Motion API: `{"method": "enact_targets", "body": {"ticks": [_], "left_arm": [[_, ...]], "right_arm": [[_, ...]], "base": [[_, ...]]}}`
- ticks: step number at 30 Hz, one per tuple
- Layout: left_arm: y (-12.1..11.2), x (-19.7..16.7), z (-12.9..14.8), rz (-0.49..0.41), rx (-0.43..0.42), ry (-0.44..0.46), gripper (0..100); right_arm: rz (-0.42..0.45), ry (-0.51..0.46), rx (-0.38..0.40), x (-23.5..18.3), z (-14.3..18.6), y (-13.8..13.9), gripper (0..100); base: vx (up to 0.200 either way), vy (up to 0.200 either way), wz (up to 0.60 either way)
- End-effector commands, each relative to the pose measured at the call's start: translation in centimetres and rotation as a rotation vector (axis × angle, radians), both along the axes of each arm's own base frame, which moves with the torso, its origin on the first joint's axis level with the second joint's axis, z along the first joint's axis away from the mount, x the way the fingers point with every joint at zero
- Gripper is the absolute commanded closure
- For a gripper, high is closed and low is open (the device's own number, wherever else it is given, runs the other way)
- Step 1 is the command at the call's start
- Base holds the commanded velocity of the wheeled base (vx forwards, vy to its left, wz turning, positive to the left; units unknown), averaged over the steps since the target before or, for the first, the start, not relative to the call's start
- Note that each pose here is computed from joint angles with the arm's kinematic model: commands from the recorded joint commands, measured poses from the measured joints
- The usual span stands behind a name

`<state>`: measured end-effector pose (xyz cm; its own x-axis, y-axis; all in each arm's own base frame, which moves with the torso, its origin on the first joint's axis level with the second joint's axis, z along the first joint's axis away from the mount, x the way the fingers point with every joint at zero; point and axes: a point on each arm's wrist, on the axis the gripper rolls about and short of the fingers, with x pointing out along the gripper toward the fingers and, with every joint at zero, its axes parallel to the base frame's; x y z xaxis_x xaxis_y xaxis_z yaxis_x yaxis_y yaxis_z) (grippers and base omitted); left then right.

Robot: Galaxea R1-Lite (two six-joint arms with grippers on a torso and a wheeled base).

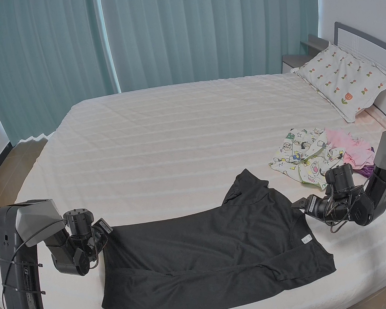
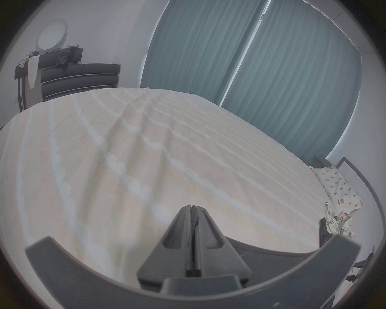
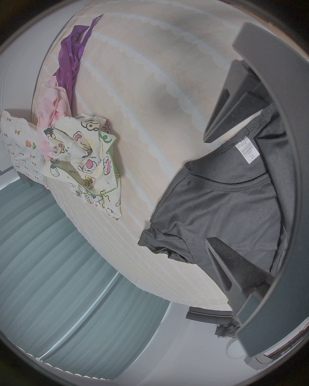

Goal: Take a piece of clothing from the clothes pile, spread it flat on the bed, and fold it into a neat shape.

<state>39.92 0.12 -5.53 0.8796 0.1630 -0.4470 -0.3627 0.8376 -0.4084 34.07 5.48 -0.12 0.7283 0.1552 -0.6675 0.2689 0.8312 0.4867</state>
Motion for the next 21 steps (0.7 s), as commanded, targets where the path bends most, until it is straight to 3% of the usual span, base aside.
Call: {"method": "enact_targets", "body": {"ticks": [1,10,11,19,21], "left_arm": [[0.5,0.8,-0.4,0.014,0.003,-0.009,100],[0.5,1.0,-0.8,0.007,-0.003,0.034,100],[0.5,1.0,-0.8,0.007,-0.003,0.034,0],[0.8,-0.4,0.1,0.029,-0.005,0.054,0],[1.3,-2.1,1.9,0.048,-0.028,0.048,0]], "right_arm": [[0.002,0.0,0.0,0.0,0.0,0.0,0],[0.002,0.002,0.0,0.0,-0.1,0.0,0],[0.002,0.002,0.0,0.0,-0.1,0.0,0],[0.002,-0.001,0.0,-0.1,0.1,0.0,0],[0.004,-0.006,0.0,0.0,0.2,0.1,0]], "base": [[0.0,0.0,0.0],[0.0,0.0,0.0],[0.0,0.0,0.0],[0.0,0.0,0.0],[0.0,0.0,0.0]]}}
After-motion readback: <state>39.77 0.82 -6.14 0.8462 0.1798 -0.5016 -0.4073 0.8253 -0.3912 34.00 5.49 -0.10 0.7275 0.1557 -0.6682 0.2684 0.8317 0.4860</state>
